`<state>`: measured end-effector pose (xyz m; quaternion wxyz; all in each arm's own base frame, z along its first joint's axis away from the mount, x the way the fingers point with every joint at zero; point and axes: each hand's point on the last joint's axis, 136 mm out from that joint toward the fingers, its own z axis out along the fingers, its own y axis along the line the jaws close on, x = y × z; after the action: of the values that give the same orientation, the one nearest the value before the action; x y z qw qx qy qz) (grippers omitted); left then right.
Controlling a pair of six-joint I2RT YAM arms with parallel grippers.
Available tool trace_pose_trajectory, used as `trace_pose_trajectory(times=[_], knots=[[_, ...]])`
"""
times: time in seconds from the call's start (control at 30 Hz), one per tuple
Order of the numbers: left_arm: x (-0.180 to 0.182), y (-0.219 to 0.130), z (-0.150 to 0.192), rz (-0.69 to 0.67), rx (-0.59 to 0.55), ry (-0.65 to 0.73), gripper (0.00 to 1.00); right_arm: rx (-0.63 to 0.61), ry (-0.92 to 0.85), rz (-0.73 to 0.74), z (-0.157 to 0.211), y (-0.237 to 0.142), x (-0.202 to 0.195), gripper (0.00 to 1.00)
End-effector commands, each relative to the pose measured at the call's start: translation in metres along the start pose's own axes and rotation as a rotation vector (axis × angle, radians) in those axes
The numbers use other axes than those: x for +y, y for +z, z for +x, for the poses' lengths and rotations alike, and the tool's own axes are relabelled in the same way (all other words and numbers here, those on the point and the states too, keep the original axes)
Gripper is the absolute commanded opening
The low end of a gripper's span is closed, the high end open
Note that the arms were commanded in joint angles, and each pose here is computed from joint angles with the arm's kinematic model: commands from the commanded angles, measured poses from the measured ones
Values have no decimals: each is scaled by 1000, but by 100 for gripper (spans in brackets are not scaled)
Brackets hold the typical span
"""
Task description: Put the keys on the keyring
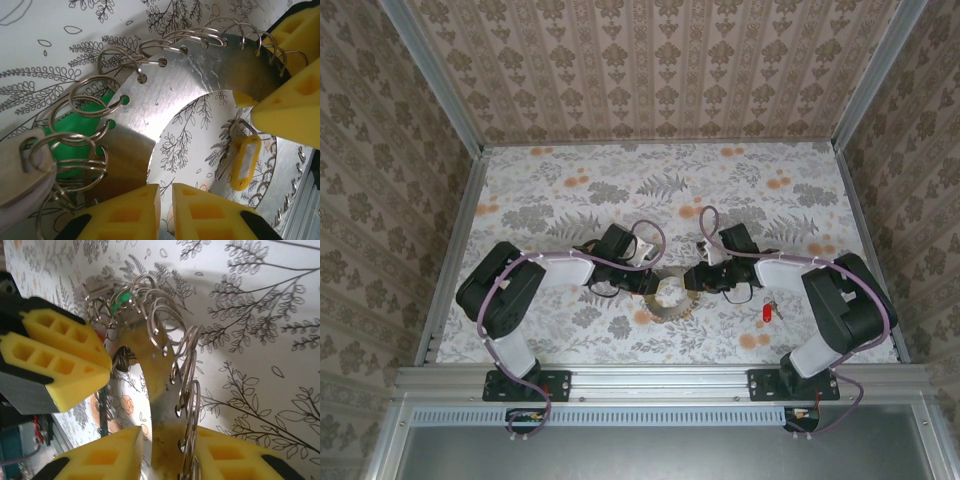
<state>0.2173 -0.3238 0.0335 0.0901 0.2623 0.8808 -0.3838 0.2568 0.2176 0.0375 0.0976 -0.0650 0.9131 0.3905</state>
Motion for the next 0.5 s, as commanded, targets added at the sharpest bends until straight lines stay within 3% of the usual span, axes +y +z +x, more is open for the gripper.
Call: trace_pose_trajectory(times=[0.0,0.17,0.4,0.47], knots=[[15,5,8,-54,21,-42,15,-14,-57,14,-9,-3,9,21],[2,-8,-7,-45,-42,15,21,-64,-79,58,-16,-16,9,5],[-17,-75,-59,-106,-293,96,35,-157,-90,-81,-36,-42,44,0],[-17,-98,-72,-111,-370,87,40,-235,-122,-145,-50,-64,66,0]])
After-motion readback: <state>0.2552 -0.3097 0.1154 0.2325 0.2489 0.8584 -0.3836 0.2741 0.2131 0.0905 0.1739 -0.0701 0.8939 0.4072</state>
